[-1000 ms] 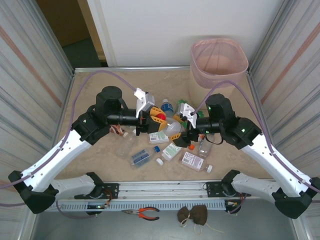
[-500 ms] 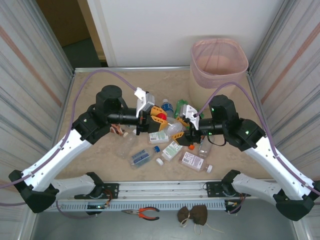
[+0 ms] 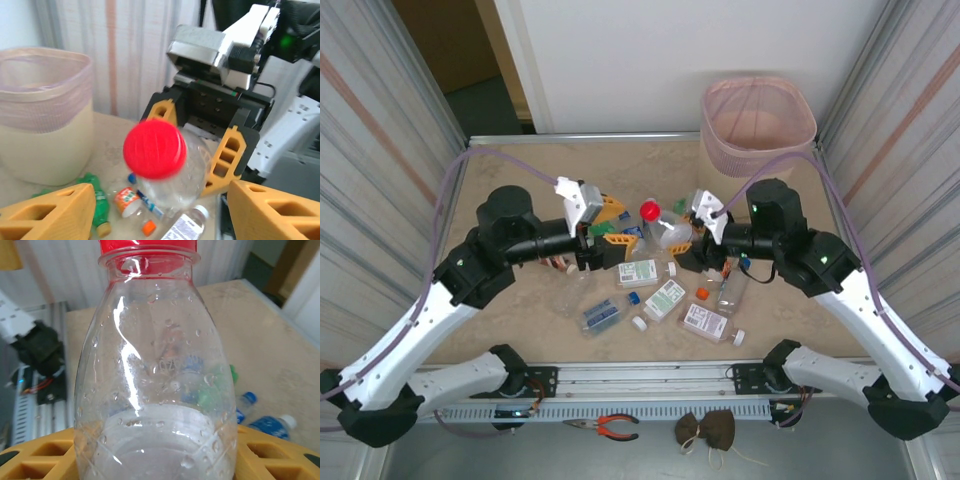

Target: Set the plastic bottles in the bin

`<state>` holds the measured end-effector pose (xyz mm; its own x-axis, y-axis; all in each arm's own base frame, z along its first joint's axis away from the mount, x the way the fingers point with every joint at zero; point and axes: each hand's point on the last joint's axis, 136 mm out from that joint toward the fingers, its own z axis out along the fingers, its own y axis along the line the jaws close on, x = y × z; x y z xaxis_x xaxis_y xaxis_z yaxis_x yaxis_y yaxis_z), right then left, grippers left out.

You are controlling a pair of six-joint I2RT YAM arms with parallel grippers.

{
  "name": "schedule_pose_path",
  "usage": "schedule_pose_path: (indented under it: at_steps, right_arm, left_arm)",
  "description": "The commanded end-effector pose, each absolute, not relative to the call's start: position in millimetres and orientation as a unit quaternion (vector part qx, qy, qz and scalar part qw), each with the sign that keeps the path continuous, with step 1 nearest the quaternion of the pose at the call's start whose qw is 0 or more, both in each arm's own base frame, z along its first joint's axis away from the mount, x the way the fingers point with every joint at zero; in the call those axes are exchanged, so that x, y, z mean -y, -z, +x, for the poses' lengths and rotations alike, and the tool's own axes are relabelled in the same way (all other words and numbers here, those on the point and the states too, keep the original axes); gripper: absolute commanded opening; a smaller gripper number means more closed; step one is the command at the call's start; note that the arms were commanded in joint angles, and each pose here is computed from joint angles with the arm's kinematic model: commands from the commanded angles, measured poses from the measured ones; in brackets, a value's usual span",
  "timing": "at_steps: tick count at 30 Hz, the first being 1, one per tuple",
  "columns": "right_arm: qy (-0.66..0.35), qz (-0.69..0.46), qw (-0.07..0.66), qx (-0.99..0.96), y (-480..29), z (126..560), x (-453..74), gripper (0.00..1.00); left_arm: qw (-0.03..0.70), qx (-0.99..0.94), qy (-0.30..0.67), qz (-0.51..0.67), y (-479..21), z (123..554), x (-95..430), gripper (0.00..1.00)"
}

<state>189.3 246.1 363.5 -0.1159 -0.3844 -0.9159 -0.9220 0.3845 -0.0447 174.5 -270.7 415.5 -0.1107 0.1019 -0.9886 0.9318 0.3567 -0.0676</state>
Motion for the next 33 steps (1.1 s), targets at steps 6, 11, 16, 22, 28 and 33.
schedule_pose_path:
  at_steps: [6, 11, 16, 22, 28, 33]
  right_arm:
    - [-0.216, -0.355, 0.523, -0.744, -405, 287, -201, 0.52]
    - [-0.176, -0.297, 0.551, -0.76, -425, 352, -166, 0.53]
    - [-0.143, -0.238, 0.561, -0.78, -434, 413, -126, 0.53]
    - [-0.095, -0.173, 0.553, -0.809, -425, 473, -78, 0.52]
    - [-0.037, -0.135, 0.5, -0.854, -377, 517, -43, 0.51]
    - [-0.009, -0.121, 0.449, -0.885, -334, 538, -28, 0.51]
  left_arm:
    - [0.535, -0.744, 0.286, 0.281, -370, 210, 219, 0.69]
    - [0.515, -0.765, 0.286, 0.261, -353, 210, 215, 0.67]
    - [0.501, -0.78, 0.284, 0.246, -340, 213, 213, 0.67]
    - [0.481, -0.795, 0.285, 0.235, -325, 220, 216, 0.66]
    - [0.467, -0.803, 0.285, 0.238, -320, 226, 219, 0.66]
    - [0.458, -0.808, 0.28, 0.243, -315, 231, 223, 0.66]
